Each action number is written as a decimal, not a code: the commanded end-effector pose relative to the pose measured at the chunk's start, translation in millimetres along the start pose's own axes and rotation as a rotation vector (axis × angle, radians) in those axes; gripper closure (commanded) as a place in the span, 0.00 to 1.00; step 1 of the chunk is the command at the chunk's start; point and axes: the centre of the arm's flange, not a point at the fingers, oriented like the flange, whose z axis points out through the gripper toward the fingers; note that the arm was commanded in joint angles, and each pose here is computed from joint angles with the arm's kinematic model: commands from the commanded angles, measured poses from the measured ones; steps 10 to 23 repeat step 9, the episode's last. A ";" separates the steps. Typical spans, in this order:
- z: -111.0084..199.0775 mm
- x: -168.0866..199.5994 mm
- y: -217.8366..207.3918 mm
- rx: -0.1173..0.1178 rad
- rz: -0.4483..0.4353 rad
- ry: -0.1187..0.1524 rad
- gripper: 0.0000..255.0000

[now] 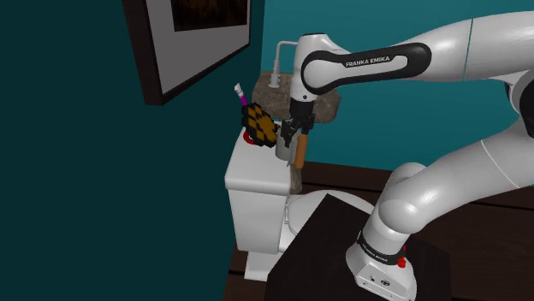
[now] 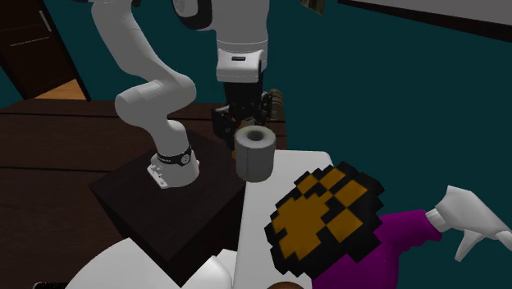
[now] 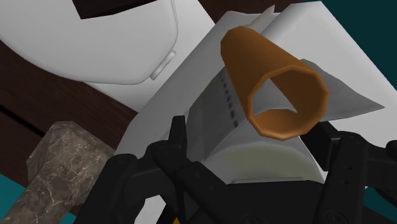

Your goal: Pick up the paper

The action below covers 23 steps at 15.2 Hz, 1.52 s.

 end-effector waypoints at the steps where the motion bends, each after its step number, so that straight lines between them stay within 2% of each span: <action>1: -11.1 -0.5 1.8 0.000 0.000 0.000 1.00; 7: -42.7 -1.0 1.8 0.000 0.000 0.000 1.00; 23: -43.5 -1.0 1.8 0.000 0.000 0.000 1.00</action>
